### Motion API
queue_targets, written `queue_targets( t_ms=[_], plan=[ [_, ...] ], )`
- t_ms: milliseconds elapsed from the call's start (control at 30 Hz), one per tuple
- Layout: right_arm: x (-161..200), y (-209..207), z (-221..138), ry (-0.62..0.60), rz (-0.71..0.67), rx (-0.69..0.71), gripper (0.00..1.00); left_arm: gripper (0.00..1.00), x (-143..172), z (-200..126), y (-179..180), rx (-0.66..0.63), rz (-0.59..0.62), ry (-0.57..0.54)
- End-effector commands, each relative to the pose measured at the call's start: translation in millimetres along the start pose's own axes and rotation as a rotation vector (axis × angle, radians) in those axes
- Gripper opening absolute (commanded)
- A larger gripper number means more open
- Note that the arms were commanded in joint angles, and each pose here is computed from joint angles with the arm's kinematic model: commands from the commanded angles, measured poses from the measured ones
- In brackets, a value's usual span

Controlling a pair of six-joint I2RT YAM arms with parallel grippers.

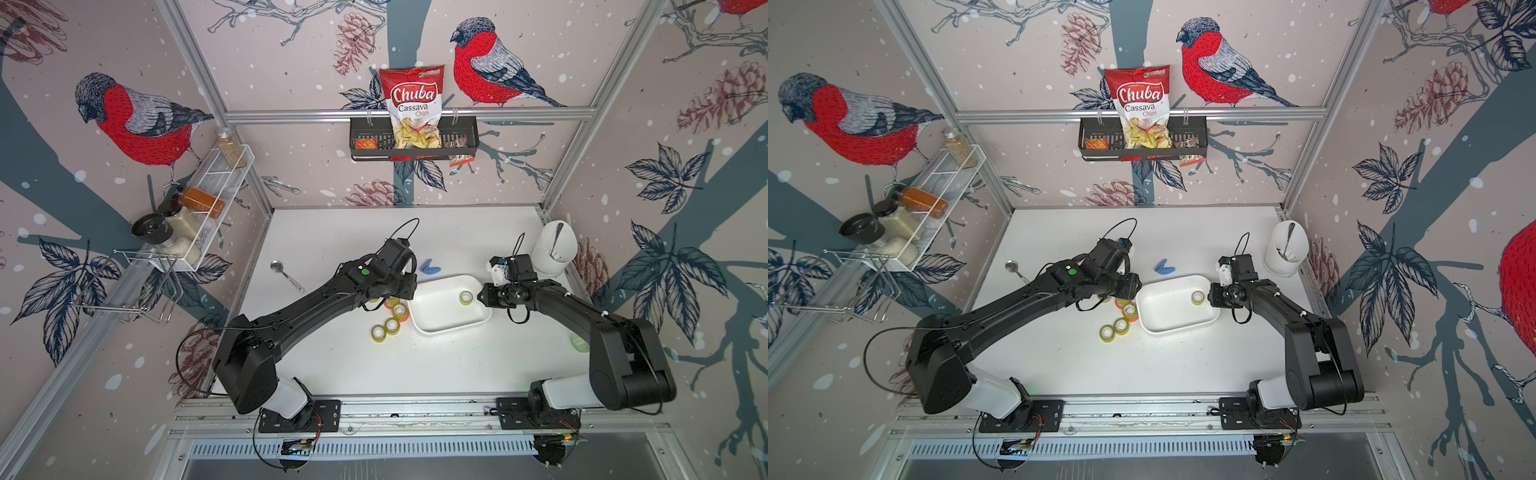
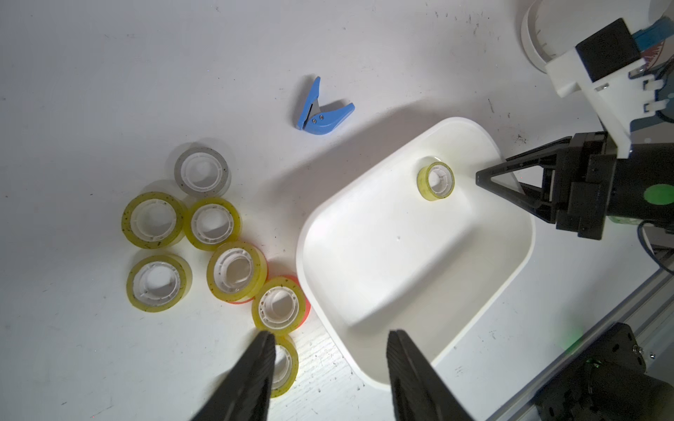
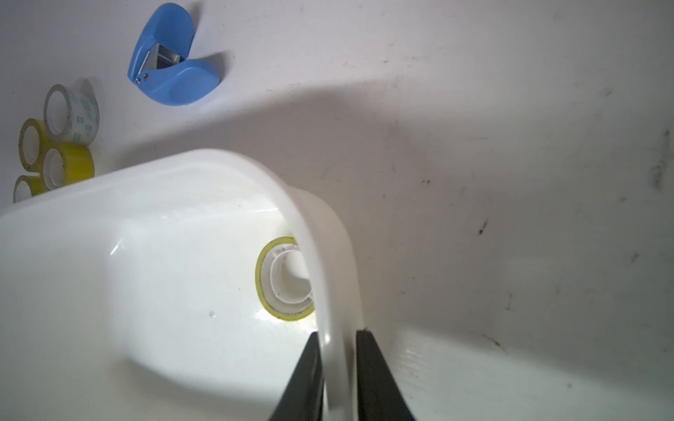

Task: Put the transparent tape into the storage box
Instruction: Adjust the storage box at the center of the board, then pick up the tape from the center of the board.

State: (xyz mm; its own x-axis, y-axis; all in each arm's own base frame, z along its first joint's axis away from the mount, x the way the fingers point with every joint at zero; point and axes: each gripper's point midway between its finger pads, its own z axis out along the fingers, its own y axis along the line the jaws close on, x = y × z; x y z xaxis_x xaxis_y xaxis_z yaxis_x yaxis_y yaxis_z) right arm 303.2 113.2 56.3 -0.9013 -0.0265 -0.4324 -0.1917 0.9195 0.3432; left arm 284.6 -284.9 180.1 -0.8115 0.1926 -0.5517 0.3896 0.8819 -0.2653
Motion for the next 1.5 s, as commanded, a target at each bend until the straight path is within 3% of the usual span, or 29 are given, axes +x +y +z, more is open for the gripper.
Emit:
queue_targets(
  t_ms=[0, 300, 833, 933, 1300, 1467],
  plan=[
    [-7, 0, -8, -0.043, -0.014, 0.015, 0.18, 0.55, -7, -6, 3, -0.016, 0.006, -0.030],
    [-21, -4, -33, -0.101, 0.007, 0.043, 0.07, 0.55, -12, -13, 15, -0.056, -0.027, -0.046],
    [-20, -23, -33, -0.116, 0.077, 0.047, 0.08, 0.55, -8, -13, 28, -0.070, -0.089, -0.047],
    [-19, -25, -31, -0.111, 0.079, 0.054, 0.14, 0.56, -3, -9, 35, -0.094, -0.099, -0.024],
    [-31, -32, -47, -0.143, 0.083, 0.137, 0.52, 0.62, 20, 6, 60, -0.216, -0.084, 0.074],
    [-46, -18, -62, -0.167, 0.043, 0.182, 0.61, 0.62, 30, 16, 62, -0.210, -0.067, 0.099]
  ],
)
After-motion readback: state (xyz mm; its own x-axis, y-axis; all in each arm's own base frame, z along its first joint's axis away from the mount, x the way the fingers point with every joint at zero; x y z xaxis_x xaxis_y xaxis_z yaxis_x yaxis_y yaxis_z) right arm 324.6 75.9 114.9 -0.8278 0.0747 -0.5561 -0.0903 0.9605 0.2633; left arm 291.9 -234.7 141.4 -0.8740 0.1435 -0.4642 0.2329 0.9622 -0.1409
